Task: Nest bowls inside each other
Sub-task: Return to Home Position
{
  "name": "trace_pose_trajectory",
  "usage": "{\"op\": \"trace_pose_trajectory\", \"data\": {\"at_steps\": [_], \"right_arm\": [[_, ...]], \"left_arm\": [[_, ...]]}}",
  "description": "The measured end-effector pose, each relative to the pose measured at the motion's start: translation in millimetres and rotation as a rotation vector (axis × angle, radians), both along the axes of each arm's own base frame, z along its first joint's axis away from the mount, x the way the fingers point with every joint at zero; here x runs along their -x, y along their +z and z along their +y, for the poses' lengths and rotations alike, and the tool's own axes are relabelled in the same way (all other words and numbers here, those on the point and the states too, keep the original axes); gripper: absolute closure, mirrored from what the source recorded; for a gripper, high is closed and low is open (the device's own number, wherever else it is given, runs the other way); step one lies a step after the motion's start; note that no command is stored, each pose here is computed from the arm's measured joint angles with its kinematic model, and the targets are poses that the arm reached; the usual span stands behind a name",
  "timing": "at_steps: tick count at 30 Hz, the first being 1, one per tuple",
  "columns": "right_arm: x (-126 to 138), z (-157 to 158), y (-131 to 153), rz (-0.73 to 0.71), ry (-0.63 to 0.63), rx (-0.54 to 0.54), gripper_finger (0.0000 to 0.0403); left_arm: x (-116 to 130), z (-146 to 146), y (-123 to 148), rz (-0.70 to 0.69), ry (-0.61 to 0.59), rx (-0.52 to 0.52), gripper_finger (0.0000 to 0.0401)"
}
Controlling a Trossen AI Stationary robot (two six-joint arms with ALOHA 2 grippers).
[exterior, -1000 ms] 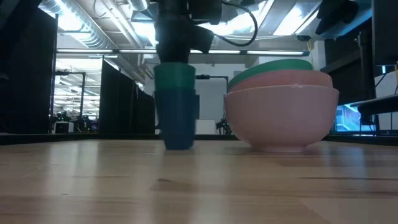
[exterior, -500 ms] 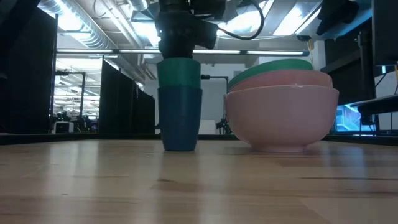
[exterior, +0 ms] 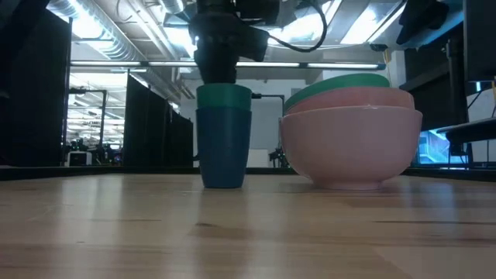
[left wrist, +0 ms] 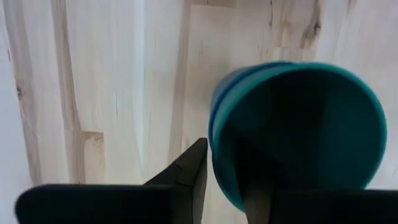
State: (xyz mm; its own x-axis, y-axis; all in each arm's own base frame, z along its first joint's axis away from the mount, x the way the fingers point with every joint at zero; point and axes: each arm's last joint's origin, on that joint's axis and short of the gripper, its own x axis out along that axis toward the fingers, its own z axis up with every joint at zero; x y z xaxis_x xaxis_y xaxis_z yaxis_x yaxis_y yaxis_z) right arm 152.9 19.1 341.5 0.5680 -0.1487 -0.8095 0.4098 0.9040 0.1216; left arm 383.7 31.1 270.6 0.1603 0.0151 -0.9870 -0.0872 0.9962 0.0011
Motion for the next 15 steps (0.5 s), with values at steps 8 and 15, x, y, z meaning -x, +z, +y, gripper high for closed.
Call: {"op": "trace_pose_trajectory", "data": {"at_steps": [8, 15], "right_arm": [[0, 0, 0, 0.003, 0.015, 0.009, 0.0161], [5, -1, 6, -0.054, 0.036, 0.018, 0.0295]], "left_arm": [[8, -4, 28, -0.039, 0.014, -0.001, 0.0345], [22, -12, 91, -0.224, 0.022, -0.072, 0.0398]]}}
